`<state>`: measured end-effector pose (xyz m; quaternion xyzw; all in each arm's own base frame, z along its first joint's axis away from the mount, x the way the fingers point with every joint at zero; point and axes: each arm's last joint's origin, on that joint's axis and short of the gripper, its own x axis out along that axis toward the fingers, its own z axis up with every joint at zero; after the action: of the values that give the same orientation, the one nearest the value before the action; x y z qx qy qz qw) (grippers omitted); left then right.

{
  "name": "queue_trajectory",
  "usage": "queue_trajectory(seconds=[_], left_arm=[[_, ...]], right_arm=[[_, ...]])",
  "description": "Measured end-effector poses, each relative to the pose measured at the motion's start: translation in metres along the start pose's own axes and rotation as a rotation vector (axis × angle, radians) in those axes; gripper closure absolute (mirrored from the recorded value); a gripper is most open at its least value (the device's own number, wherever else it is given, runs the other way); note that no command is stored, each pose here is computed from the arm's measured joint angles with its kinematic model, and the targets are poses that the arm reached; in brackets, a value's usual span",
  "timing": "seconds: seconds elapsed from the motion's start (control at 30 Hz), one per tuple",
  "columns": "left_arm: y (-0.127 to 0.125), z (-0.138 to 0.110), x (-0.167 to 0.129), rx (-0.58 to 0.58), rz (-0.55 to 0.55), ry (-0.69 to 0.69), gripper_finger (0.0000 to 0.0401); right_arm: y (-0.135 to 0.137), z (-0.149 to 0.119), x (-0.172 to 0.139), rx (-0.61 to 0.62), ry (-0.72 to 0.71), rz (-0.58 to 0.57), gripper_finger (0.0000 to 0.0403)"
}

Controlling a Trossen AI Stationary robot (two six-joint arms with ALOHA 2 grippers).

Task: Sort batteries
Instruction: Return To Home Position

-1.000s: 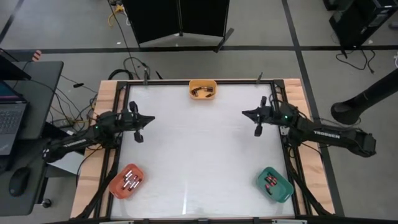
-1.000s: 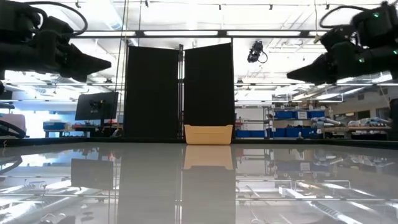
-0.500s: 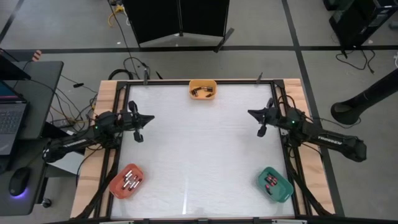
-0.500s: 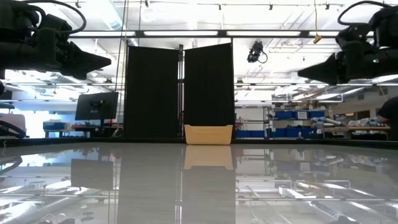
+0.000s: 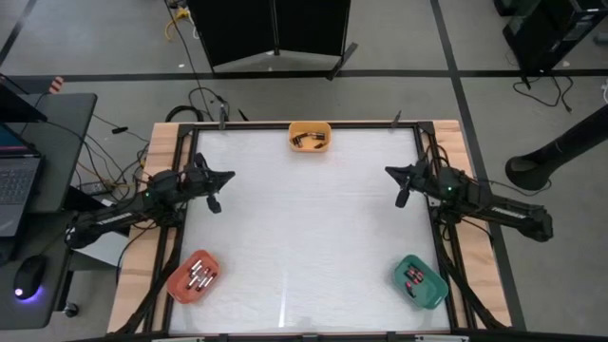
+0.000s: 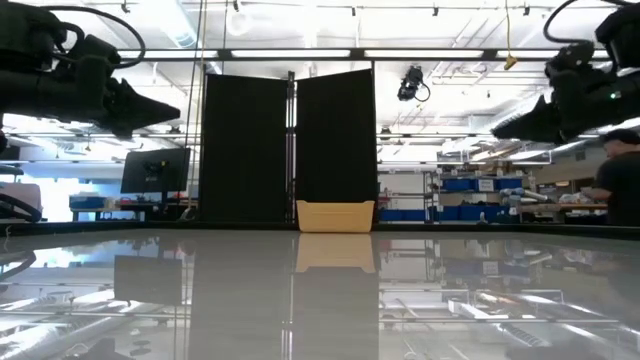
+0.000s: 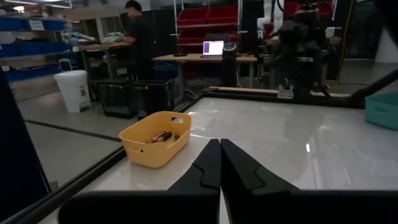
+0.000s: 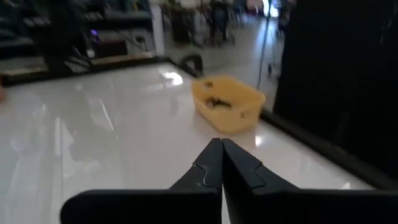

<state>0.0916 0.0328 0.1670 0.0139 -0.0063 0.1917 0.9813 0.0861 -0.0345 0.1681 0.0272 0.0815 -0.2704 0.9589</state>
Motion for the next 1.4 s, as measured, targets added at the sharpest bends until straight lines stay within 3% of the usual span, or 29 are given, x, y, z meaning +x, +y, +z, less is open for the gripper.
queue_trajectory(seconds=[0.43,0.7,1.1,1.4], left_arm=[[0.000,0.000,0.000,-0.011,0.015,0.003,0.0393],[0.000,0.000,0.000,-0.011,0.015,0.004,0.0393],[0.001,0.011,-0.001,-0.013,0.027,-0.115,0.0393],[0.001,0.012,-0.001,-0.013,0.021,-0.122,0.0393]], right_arm=[[0.000,-0.005,0.002,0.171,0.082,-0.018,0.0375],[0.000,-0.006,0.004,0.102,0.100,-0.018,0.0377],[0.000,-0.005,0.004,0.133,0.094,-0.018,0.0376],[0.000,-0.005,0.004,0.133,0.093,-0.018,0.0375]])
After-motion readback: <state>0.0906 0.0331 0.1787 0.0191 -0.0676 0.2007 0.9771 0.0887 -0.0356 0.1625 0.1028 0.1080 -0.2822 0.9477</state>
